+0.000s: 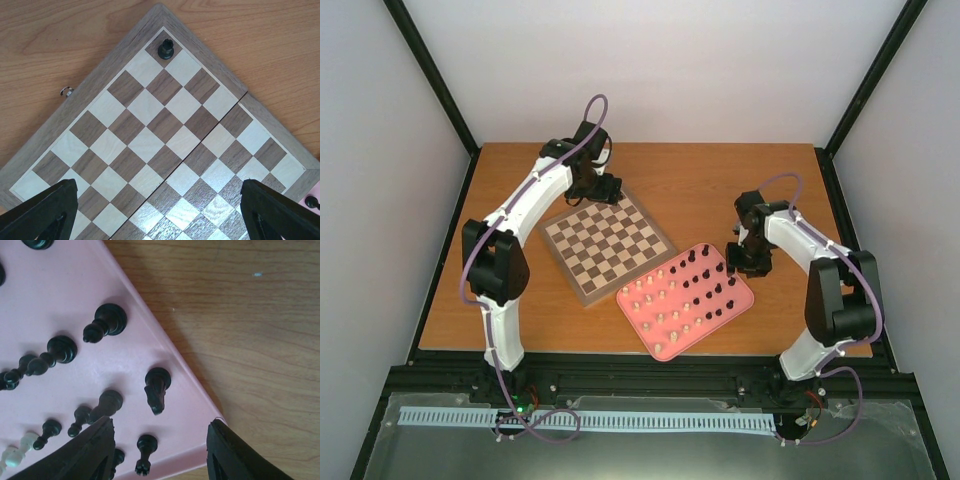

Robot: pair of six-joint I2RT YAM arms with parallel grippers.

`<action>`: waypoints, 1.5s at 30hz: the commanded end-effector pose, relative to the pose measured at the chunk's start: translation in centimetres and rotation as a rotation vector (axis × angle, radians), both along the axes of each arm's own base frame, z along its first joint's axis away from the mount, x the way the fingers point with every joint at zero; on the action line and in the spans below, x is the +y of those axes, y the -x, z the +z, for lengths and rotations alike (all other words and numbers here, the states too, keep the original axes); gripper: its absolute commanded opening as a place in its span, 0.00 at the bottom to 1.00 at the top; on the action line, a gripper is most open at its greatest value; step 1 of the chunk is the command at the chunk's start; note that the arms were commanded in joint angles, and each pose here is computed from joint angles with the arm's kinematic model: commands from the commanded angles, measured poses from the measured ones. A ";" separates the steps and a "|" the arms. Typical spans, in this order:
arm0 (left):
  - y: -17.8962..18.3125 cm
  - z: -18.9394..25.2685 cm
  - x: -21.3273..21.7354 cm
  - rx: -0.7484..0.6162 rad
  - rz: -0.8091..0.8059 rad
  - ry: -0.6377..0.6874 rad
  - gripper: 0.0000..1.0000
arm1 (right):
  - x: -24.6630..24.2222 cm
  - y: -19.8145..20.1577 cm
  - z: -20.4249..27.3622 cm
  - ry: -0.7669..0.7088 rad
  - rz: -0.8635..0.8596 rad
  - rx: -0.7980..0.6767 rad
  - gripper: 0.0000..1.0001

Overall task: Set up the chess pieces on the board
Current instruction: Pick up the chess piece from the storage box.

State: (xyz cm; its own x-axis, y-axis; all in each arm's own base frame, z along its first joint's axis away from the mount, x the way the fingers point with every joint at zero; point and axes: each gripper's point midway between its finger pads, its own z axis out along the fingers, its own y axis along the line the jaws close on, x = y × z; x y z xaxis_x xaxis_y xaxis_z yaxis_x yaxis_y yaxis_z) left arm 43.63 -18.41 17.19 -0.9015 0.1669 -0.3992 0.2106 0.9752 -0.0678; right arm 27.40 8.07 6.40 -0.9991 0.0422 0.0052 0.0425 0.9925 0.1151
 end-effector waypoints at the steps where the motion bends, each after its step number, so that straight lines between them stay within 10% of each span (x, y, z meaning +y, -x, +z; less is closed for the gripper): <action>1: 0.4 2.0 0.3 -0.045 -0.015 -0.007 0.91 | 0.4 -1.1 -0.2 -0.002 0.014 -0.020 0.50; 21: 0.3 1.3 0.5 -0.034 -0.012 -0.023 0.91 | 0.5 -0.4 -3.0 0.018 0.032 0.046 0.41; 45: 0.2 0.7 0.5 -0.025 -0.007 -0.030 0.91 | 0.8 0.3 -3.8 0.044 0.054 0.068 0.09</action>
State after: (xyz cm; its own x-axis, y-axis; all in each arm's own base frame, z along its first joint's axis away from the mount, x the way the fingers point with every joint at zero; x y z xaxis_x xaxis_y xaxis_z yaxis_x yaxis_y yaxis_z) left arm 43.57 -17.95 17.07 -0.9014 0.1687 -0.3988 0.2031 0.9781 -0.0453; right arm 27.23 9.16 3.05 -0.9979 -0.0082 0.0648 -0.0020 0.9954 0.0959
